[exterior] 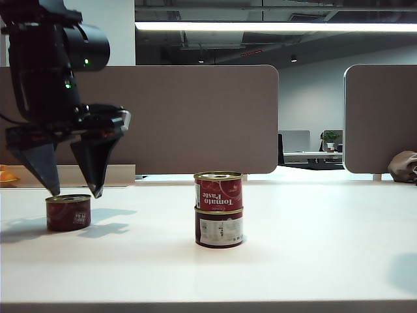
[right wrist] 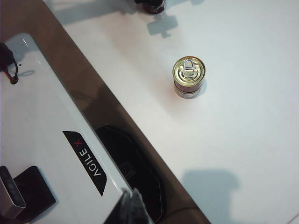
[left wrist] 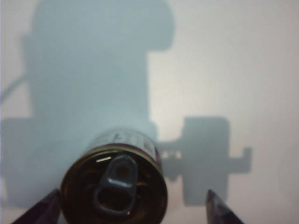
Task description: Pick up the cans one by one and stack them together.
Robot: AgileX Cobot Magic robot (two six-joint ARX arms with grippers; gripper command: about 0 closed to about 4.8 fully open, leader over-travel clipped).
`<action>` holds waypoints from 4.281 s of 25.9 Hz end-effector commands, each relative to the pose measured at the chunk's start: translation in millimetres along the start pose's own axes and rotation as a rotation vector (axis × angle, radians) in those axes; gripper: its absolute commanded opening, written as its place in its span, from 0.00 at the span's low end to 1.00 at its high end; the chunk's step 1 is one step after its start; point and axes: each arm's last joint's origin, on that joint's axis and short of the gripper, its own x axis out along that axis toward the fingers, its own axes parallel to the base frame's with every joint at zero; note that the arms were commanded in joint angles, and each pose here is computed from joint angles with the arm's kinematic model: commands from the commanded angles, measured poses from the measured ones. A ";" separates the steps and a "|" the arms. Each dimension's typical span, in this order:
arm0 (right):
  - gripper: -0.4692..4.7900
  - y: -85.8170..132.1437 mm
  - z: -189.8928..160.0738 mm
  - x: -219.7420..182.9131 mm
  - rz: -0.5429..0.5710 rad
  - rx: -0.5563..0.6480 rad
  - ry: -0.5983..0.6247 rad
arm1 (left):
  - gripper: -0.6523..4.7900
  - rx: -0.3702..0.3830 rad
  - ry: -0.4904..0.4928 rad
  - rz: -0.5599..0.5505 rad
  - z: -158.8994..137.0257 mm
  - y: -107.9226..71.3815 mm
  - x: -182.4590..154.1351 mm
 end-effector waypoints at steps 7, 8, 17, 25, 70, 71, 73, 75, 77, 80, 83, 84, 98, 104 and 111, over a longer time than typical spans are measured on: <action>0.08 0.2 0.5 -1.0 0.000 0.001 -0.014 | 0.86 0.008 -0.023 0.045 4.7 2.0 5.2; 0.08 0.1 0.5 -1.0 -0.001 0.002 -0.014 | 0.86 0.011 -0.024 0.046 5.0 1.9 4.8; 0.08 -0.4 3.5 0.3 -0.005 -0.005 -0.043 | 0.86 0.017 -0.052 0.158 19.0 5.3 -16.3; 0.08 -0.4 3.1 0.1 -0.005 -0.004 -0.041 | 0.88 0.041 -0.022 0.152 18.7 5.5 -9.2; 0.08 -0.2 1.1 0.1 -0.003 0.001 -0.020 | 0.55 0.021 0.120 0.089 16.4 4.7 30.9; 0.08 -0.2 1.1 0.1 -0.003 0.001 -0.020 | 0.55 0.021 0.119 0.089 16.4 4.7 30.8; 0.08 -0.2 1.1 0.1 -0.003 0.000 -0.020 | 0.55 0.020 0.124 0.073 15.8 4.2 30.1; 0.08 -0.3 1.2 0.3 -0.003 0.000 -0.020 | 0.54 0.019 0.131 0.058 14.8 3.7 28.9; 0.08 -0.3 1.3 0.3 -0.004 0.000 -0.022 | 0.50 0.018 0.134 0.050 13.9 3.4 26.9; 0.08 -0.3 1.4 0.3 -0.003 -0.001 -0.022 | 0.44 0.018 0.121 0.042 12.9 2.8 18.2; 0.08 -0.3 1.4 0.4 -0.004 -0.005 -0.022 | 0.44 -0.005 0.078 0.030 12.7 2.0 3.8; 0.08 -0.5 1.3 0.4 -0.011 -0.004 -0.021 | 0.44 -0.006 0.063 0.027 12.3 1.7 -1.6; 0.08 -4.7 -11.8 8.9 -0.125 0.004 0.043 | 0.44 0.106 -0.126 -0.157 -5.5 -57.9 -78.4; 0.08 -4.4 -13.4 6.2 -0.142 0.003 0.035 | 0.44 0.122 -0.198 -0.196 -2.4 -87.0 -81.1; 0.08 -2.7 -17.8 -0.4 -0.143 0.001 0.013 | 0.44 0.163 -0.215 -0.183 2.0 -108.7 -81.4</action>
